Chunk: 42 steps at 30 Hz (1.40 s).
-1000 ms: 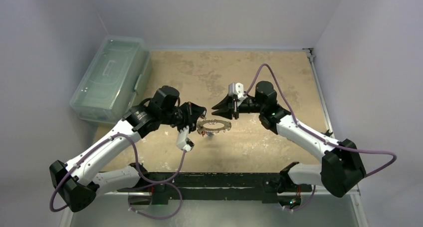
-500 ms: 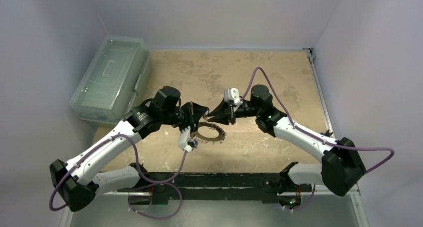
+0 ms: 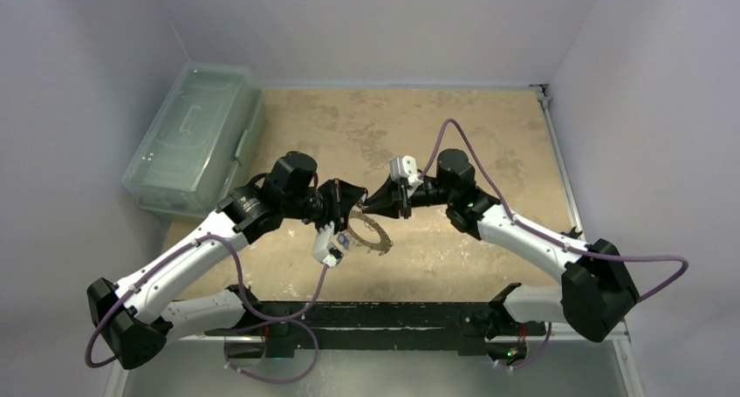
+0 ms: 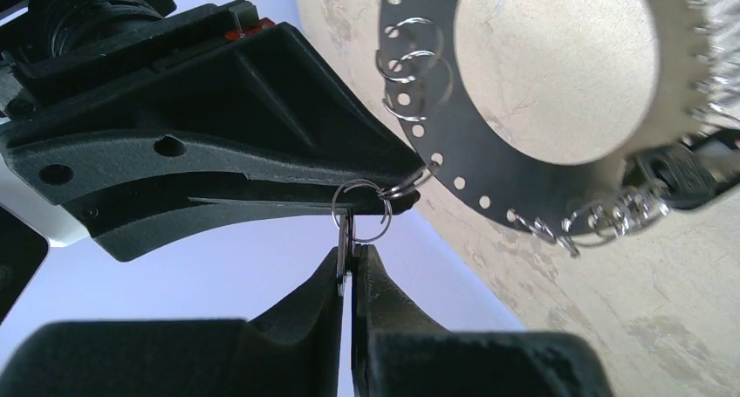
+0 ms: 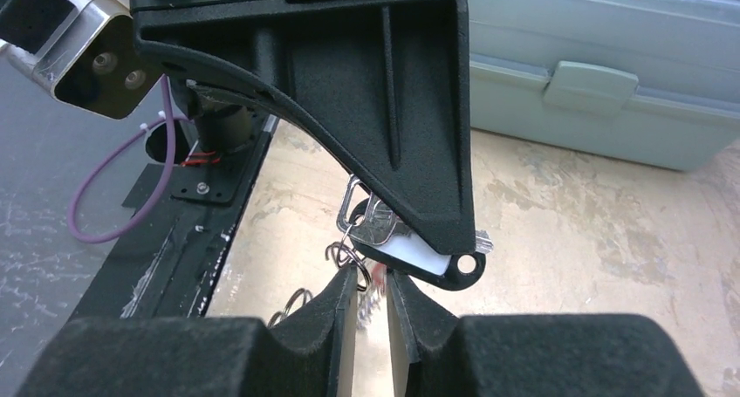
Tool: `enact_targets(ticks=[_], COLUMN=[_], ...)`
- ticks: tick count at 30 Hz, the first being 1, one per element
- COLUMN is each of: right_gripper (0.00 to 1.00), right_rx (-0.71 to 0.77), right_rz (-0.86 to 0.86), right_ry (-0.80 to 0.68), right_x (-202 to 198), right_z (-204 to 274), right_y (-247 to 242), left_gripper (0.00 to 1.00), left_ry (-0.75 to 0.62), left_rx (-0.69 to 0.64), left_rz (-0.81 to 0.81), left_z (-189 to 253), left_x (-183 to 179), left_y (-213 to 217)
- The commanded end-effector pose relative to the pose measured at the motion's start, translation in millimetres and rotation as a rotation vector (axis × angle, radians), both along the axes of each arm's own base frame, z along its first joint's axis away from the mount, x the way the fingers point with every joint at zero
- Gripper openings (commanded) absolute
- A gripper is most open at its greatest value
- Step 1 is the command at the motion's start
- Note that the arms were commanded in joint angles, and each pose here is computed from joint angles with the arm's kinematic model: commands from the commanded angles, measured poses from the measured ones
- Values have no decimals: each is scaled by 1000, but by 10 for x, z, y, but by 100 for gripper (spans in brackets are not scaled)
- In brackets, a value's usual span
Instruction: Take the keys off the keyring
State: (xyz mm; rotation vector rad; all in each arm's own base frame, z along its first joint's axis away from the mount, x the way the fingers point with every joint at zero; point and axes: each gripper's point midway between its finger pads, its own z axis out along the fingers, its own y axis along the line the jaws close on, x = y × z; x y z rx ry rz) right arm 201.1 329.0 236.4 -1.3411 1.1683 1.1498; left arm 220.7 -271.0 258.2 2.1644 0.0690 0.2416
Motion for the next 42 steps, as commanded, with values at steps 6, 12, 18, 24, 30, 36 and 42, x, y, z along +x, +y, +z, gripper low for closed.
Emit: enact_targets(ticks=[6, 12, 18, 24, 30, 36, 42], right_gripper=[7, 0, 0, 0, 0, 0, 0], right_rx=[5, 4, 15, 25, 41, 53, 59], right_rz=[33, 14, 7, 18, 14, 20, 43], right_ry=[-29, -27, -14, -7, 0, 6, 12], right_x=[-61, -34, -23, -43, -36, -43, -89], right_z=[-17, -2, 40, 72, 133, 177, 203], right_y=[31, 28, 12, 3, -29, -55, -66], left_gripper=[0, 0, 0, 0, 0, 0, 0], left_ry=[-54, -45, -5, -11, -2, -6, -10], left_rx=[-69, -68, -61, -27, 6, 30, 42], left_rz=[-47, -16, 57, 79, 86, 90, 102], left_z=[216, 229, 265, 177, 39, -62, -151], left_x=[-33, -14, 33, 0, -42, -54, -27], left_y=[-120, -79, 2, 116, 193, 234, 250])
